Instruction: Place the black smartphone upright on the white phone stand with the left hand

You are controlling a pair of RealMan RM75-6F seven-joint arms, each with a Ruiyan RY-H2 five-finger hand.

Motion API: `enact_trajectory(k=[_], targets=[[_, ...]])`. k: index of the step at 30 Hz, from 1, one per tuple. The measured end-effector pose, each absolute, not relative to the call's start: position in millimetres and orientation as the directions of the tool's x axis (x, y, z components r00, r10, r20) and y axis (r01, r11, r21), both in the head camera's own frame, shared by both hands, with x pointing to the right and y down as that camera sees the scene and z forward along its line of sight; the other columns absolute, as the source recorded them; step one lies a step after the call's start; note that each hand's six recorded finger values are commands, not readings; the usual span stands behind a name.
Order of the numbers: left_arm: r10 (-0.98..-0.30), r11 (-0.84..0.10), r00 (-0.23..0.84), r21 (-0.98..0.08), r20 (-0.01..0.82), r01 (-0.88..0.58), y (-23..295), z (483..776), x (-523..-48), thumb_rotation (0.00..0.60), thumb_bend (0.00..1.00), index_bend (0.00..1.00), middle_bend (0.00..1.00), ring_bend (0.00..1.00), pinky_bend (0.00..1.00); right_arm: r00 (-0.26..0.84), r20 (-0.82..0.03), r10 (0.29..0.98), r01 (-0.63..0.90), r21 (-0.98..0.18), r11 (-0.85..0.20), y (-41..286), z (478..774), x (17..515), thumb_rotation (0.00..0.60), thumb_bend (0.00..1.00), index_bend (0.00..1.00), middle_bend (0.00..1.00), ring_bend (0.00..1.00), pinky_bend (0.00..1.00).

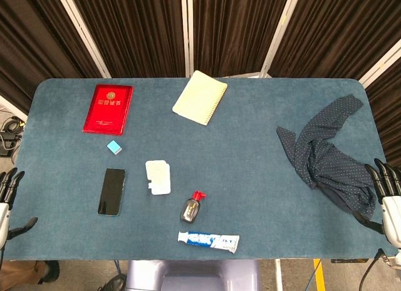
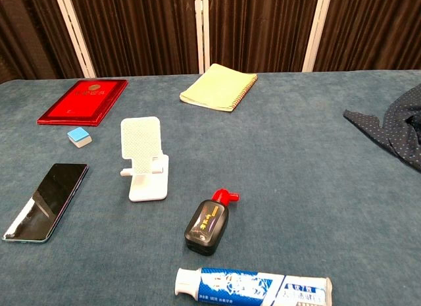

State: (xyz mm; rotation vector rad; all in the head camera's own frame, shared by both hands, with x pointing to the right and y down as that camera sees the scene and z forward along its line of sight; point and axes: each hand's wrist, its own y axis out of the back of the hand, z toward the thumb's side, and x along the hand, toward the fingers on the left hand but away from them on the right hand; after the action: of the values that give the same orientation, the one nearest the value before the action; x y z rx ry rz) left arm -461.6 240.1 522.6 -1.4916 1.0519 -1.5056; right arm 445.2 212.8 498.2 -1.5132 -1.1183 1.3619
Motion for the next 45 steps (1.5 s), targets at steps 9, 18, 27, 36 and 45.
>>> enact_trajectory(k=[9,18,27,36,45], targets=[[-0.901,-0.433,-0.020,-0.901,0.433,-0.018,238.6,542.3,-459.5,0.600,0.00,0.00,0.00,0.00,0.00,0.028,-0.293,0.956,0.117,-0.949,-0.294,212.8,496.8,447.8,0.600,0.00,0.00,0.00,0.00,0.00],[-0.827,-0.562,0.037,-0.827,0.562,-0.017,230.0,604.0,-448.6,0.600,0.00,0.00,0.00,0.00,0.00,0.015,-0.300,0.954,0.132,-0.945,-0.299,211.1,496.8,451.8,0.600,0.00,0.00,0.00,0.00,0.00],[-0.777,-0.627,0.079,-0.779,0.625,-0.003,214.7,661.0,-434.0,0.600,0.00,0.00,0.00,0.00,0.00,0.007,-0.309,0.951,0.136,-0.942,-0.307,209.7,498.9,454.8,0.600,0.00,0.00,0.00,0.00,0.00],[-0.761,-0.644,0.102,-0.765,0.641,0.007,206.6,694.1,-417.1,0.600,0.00,0.00,0.00,0.00,0.00,0.001,-0.325,0.946,0.137,-0.937,-0.322,208.7,503.2,456.2,0.600,0.00,0.00,0.00,0.00,0.00],[-0.741,-0.662,0.127,-0.749,0.659,0.026,208.9,711.3,-400.3,0.600,0.00,0.00,0.00,0.00,0.00,-0.002,-0.327,0.945,0.140,-0.936,-0.323,208.8,503.6,457.1,0.600,0.00,0.00,0.00,0.00,0.00]])
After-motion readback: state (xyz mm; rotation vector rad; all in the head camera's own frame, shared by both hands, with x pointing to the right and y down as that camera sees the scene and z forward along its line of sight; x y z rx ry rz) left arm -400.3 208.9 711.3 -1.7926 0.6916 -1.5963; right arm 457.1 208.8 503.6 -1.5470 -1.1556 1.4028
